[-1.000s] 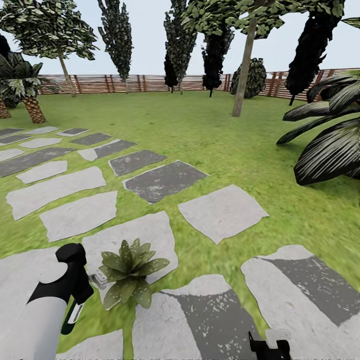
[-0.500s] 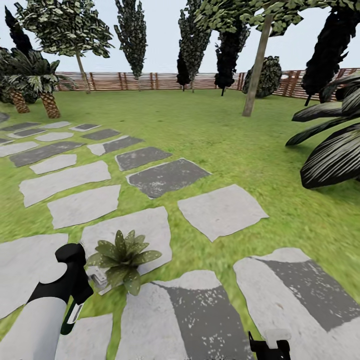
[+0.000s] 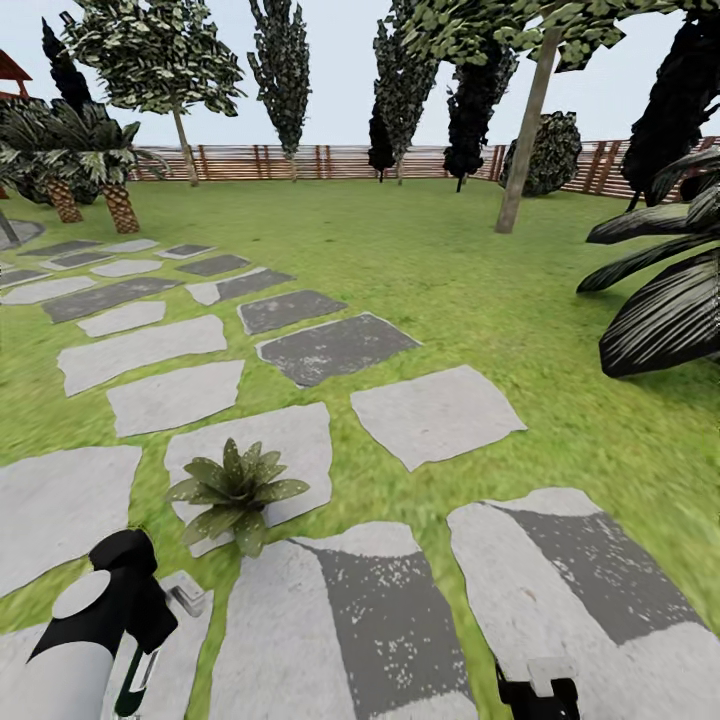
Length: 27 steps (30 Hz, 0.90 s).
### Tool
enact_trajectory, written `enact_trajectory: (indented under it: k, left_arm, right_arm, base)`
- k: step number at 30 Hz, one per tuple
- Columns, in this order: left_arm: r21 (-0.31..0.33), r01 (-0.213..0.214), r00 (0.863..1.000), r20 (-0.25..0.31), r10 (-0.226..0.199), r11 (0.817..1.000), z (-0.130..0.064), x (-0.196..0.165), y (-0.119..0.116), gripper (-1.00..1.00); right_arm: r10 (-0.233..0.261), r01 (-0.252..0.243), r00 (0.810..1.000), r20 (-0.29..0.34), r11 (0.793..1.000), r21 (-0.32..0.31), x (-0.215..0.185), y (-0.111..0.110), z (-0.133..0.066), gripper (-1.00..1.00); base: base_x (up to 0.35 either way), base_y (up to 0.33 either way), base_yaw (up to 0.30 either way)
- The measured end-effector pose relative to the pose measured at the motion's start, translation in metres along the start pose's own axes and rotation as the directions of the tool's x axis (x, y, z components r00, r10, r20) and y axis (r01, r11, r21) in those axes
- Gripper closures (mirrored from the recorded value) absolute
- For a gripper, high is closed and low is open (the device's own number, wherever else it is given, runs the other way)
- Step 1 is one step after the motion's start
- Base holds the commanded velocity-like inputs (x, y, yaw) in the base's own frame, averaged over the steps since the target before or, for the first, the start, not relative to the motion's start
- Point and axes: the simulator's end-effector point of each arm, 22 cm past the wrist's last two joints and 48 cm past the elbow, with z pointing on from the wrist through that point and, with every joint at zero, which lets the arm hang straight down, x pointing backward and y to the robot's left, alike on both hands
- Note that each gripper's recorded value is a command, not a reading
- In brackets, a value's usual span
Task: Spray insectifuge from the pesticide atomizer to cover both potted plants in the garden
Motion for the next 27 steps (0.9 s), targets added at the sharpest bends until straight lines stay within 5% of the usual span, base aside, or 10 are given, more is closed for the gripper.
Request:
enact_trajectory:
  k: [3,5,7,10,11,12,15,21,24,27]
  left_arm:
    - [0.001,-0.013,0.999,0.035,0.013,1.000,0.015,-0.002,-0.005,1.00]
    - [0.006,-0.080,0.993,0.087,0.079,0.997,0.024,-0.011,-0.011,1.00]
    - [0.015,-0.176,0.970,0.176,0.170,0.984,0.032,-0.028,-0.021,1.00]
    - [0.020,-0.281,0.910,0.323,0.260,0.960,0.037,-0.055,-0.038,1.00]
    - [0.020,-0.325,0.879,0.375,0.294,0.945,0.038,-0.064,-0.046,1.00]
    - [0.020,-0.386,0.838,0.425,0.341,0.922,0.041,-0.071,-0.058,1.00]
    - [0.046,-0.472,0.788,0.469,0.398,0.881,0.054,-0.073,-0.085,1.00]
    - [0.131,-0.451,0.804,0.489,0.338,0.883,0.068,-0.068,-0.120,1.00]
    - [0.156,-0.450,0.801,0.505,0.320,0.879,0.072,-0.069,-0.137,1.00]
    - [0.149,-0.455,0.784,0.534,0.316,0.878,0.067,-0.081,-0.142,1.00]
  right_arm:
    - [-0.065,0.065,0.998,0.010,0.997,-0.044,-0.002,0.011,0.000,-1.00]
    - [-0.119,0.121,0.993,0.027,0.990,-0.075,-0.007,0.018,0.001,-1.00]
    - [-0.191,0.198,0.979,0.071,0.974,-0.109,-0.021,0.025,0.004,-1.00]
    - [-0.281,0.307,0.947,0.158,0.935,-0.177,-0.051,0.042,0.009,-1.00]
    - [-0.311,0.350,0.931,0.192,0.909,-0.227,-0.060,0.053,0.009,-1.00]
    - [-0.341,0.402,0.911,0.232,0.860,-0.313,-0.069,0.072,0.006,-1.00]
    - [-0.386,0.468,0.883,0.267,0.770,-0.433,-0.079,0.093,-0.001,-1.00]
    - [-0.354,0.420,0.906,0.231,0.815,-0.399,-0.073,0.075,0.003,-1.00]
    - [-0.330,0.393,0.918,0.220,0.828,-0.400,-0.071,0.084,0.002,-1.00]
    - [-0.306,0.372,0.926,0.219,0.836,-0.405,-0.072,0.093,0.001,-1.00]
  base:
    - [-0.292,-0.013,0.000]
    - [-0.105,-0.003,0.000]
    - [-0.037,-0.001,0.000]
    - [-0.010,0.000,0.000]
    - [-0.002,0.000,0.000]
    - [-0.001,0.000,0.000]
    - [0.000,0.000,0.000]
    - [0.000,0.000,0.000]
    - [0.000,0.000,0.000]
    - [0.000,0.000,0.000]
